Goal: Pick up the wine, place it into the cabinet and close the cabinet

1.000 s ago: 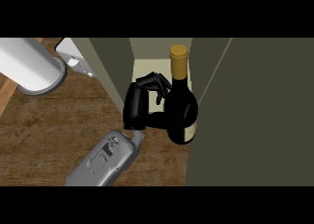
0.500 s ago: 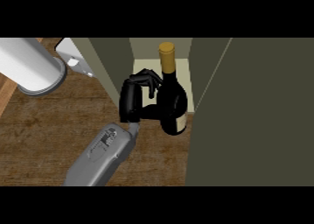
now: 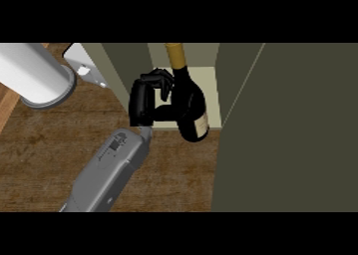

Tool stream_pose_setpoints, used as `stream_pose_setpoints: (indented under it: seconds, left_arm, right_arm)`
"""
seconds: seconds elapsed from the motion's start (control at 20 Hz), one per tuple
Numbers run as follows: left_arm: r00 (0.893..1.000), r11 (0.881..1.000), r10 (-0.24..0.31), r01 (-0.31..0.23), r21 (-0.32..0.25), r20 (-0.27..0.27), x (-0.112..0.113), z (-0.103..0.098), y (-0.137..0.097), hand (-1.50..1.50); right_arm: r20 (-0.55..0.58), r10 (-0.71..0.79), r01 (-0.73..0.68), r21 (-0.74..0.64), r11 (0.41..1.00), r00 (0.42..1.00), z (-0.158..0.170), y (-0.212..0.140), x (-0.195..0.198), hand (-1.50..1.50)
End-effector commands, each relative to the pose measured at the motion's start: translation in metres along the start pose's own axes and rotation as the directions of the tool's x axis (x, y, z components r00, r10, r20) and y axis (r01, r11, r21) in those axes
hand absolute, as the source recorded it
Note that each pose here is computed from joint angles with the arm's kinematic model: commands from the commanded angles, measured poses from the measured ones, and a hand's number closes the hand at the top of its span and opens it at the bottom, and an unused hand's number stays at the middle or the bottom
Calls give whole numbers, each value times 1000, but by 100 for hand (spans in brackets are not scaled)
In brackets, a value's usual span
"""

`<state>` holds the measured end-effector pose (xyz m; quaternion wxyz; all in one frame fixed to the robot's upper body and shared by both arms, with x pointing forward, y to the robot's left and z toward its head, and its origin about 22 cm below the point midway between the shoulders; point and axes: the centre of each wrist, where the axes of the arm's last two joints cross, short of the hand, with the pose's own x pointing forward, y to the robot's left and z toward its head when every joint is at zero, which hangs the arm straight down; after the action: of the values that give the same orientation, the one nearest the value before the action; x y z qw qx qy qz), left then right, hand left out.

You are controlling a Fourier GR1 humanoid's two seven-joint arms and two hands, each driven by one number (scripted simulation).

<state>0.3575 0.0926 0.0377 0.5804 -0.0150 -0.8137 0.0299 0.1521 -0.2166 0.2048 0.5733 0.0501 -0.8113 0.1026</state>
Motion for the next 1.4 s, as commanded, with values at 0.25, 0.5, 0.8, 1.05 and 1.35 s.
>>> stream_pose_setpoints:
  seconds: [0.25,0.5,0.8,1.05,1.35]
  left_arm:
    - [998,1000,13,-13,9,-69,-13,-29,1,150]
    - [995,999,-38,40,19,-88,-17,-38,8,150]
    - [996,996,-85,87,33,-37,-15,-56,-1,150]
    - [992,990,-118,115,77,36,-10,-67,-4,150]
    - [992,986,-125,121,114,28,-16,-70,0,150]
  right_arm:
    - [51,-54,53,31,998,997,30,8,26,-150]
    - [24,-70,69,49,996,997,31,-1,15,-150]
    - [52,-49,47,52,998,997,11,-8,5,-150]
    - [32,-57,55,68,996,998,14,2,10,-150]
    - [53,-70,65,83,994,996,16,7,12,-150]
